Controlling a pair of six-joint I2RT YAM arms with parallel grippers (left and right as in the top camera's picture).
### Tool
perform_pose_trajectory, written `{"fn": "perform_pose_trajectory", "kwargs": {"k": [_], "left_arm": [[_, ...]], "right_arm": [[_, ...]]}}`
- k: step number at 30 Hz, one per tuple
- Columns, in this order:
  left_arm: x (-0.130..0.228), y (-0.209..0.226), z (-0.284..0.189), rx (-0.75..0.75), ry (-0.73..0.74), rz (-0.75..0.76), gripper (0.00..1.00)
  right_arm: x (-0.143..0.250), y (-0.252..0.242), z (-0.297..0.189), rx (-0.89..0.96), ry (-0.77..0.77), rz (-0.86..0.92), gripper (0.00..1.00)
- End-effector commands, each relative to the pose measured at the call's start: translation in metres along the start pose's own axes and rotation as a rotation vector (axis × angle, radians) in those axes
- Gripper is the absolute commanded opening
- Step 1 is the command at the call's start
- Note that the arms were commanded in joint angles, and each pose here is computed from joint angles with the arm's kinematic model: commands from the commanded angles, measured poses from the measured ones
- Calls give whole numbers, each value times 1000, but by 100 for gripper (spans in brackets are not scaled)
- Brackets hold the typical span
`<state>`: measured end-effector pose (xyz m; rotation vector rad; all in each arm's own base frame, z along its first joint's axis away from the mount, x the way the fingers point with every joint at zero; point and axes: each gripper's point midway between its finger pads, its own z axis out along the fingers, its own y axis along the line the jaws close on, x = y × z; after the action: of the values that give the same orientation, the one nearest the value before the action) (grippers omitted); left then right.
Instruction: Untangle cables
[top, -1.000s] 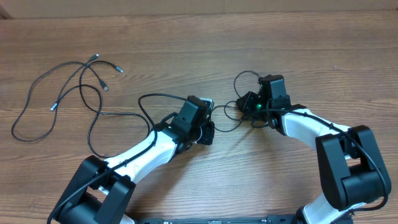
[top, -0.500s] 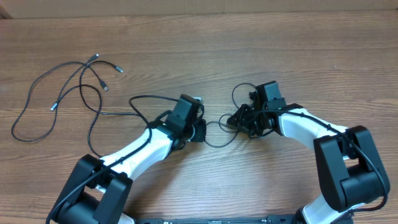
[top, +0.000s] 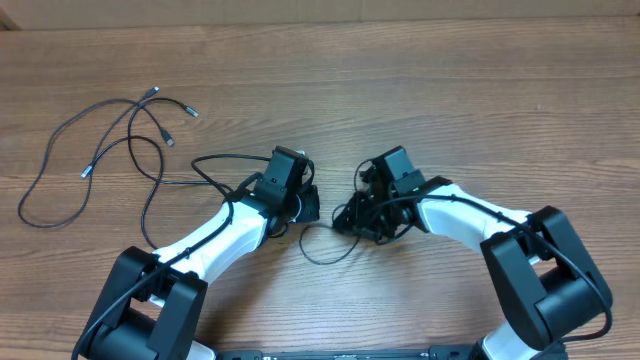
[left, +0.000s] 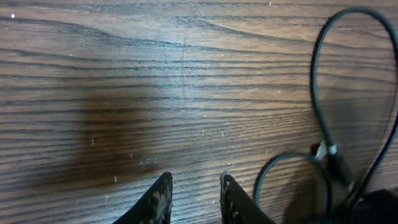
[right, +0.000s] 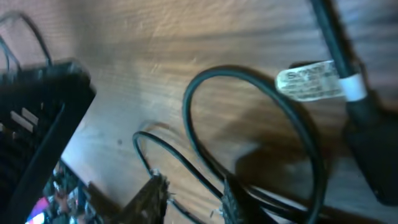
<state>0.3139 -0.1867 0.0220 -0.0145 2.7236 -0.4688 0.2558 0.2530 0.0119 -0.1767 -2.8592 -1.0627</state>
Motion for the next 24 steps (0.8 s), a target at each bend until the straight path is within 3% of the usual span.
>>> {"fn": "perform_pose_trajectory", "kwargs": {"k": [1, 7, 10, 17, 19, 24], "left_arm": [[1, 4, 2, -17, 5, -13, 27], [1, 5, 2, -18, 8, -17, 28], [3, 2, 2, -1, 16, -18, 31], [6, -18, 1, 107, 44, -10, 45], [6, -19, 1, 112, 46, -6, 43], [10, -21, 1, 112, 56, 27, 45]], "right_arm": [[4, 14, -3, -65, 34, -23, 25], [-1, 41, -35, -152, -34, -229, 31], [-21, 37, -53, -75, -169, -267, 48], [-45, -8, -67, 140, -291, -166, 62], [-51, -25, -74, 199, -318, -109, 71], [-68, -65, -103, 255, -372, 31, 74]]}}
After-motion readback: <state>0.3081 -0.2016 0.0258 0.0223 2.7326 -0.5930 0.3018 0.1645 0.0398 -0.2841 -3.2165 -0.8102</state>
